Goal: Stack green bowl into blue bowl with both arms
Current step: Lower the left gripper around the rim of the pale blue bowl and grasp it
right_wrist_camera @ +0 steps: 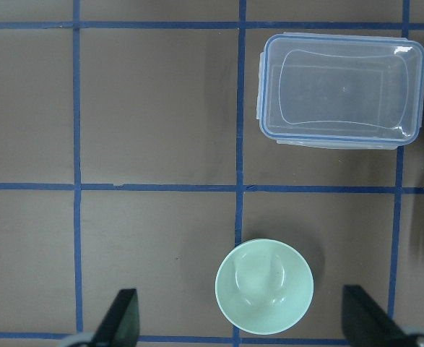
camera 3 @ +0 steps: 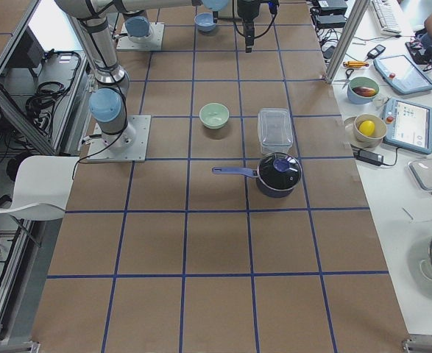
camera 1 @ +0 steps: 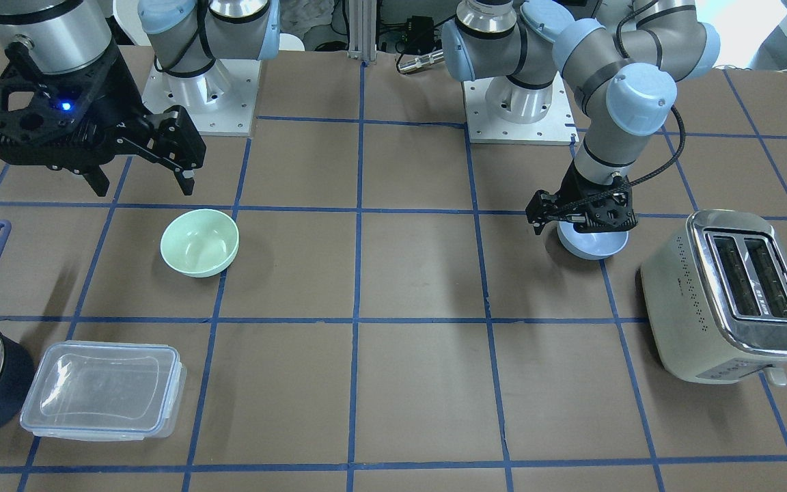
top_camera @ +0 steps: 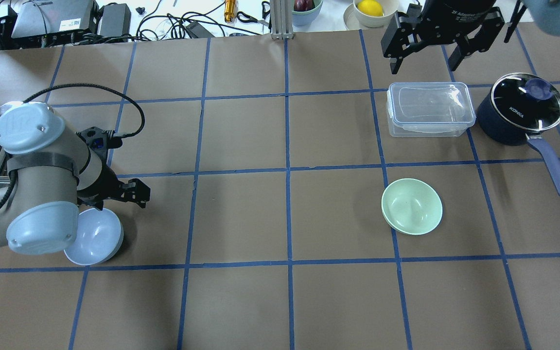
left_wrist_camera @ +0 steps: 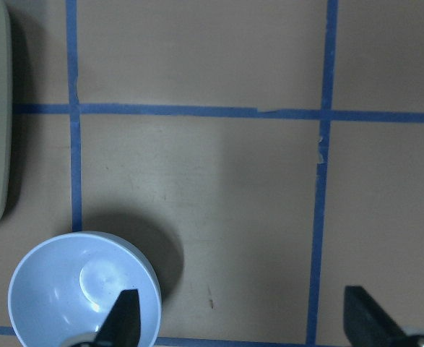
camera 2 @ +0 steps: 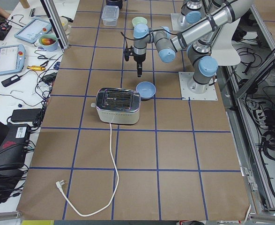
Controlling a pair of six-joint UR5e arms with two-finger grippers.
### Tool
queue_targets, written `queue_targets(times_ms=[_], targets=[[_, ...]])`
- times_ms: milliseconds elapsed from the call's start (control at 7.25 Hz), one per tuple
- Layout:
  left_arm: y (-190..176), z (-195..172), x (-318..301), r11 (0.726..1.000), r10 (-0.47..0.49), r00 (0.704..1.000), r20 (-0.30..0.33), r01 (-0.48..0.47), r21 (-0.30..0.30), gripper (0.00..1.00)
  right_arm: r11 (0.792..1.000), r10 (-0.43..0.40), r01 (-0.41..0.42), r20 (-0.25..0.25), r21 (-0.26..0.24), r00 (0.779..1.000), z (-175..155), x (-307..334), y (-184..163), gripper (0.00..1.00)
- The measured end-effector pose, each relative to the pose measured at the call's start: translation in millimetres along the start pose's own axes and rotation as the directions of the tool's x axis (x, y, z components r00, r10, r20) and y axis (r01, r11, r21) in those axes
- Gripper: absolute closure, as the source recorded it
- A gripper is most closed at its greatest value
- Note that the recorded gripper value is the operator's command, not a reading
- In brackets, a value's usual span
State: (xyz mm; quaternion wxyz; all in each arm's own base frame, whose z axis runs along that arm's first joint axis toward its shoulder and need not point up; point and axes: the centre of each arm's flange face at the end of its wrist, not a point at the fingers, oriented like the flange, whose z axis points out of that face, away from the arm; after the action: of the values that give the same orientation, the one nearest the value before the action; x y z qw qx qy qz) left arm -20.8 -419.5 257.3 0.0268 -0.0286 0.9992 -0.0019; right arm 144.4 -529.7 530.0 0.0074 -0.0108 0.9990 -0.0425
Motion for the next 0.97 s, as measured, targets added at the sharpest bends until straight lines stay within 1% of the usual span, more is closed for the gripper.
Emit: queue_targets(times_ms=[138,276,414,552,690,828,966], targets=[[9.5,18.2,-4.7,1.000,-0.002,1.000,0.002,0.002,-0.004,0.00,1.000,0.000,0.000,0.000,-0.001,1.000,0.4,0.2,-0.2,0.00],[16.5,29.3,-6.6,1.000,0.003,1.000,0.003,-0.003,-0.011,0.09,1.000,-0.001,0.001,0.000,-0.001,1.000,0.5,0.2,-0.3,0.00],[24.3,39.9,-6.1,1.000,0.005,1.000,0.000,-0.005,-0.027,0.54,1.000,0.000,0.000,0.000,-0.002,1.000,0.9,0.3,-0.4,0.00],[30.1,48.4,-5.5,0.999,0.007,1.000,0.005,-0.007,-0.033,0.81,1.000,0.000,0.000,0.000,-0.004,1.000,1.3,0.4,-0.6,0.00],[31.7,52.6,-6.9,1.000,0.009,1.000,0.023,-0.009,-0.028,0.97,1.000,0.000,0.000,0.000,-0.005,1.000,1.8,0.4,-0.8,0.00],[32.5,55.4,-8.1,1.000,0.007,0.999,0.036,-0.006,-0.028,1.00,1.000,0.000,0.000,0.001,-0.006,1.000,2.2,0.3,-1.0,0.00],[32.3,54.4,-8.8,1.000,0.004,0.999,0.044,-0.003,-0.023,1.00,1.000,0.000,0.000,0.001,-0.007,1.000,3.0,0.3,-1.5,0.00]])
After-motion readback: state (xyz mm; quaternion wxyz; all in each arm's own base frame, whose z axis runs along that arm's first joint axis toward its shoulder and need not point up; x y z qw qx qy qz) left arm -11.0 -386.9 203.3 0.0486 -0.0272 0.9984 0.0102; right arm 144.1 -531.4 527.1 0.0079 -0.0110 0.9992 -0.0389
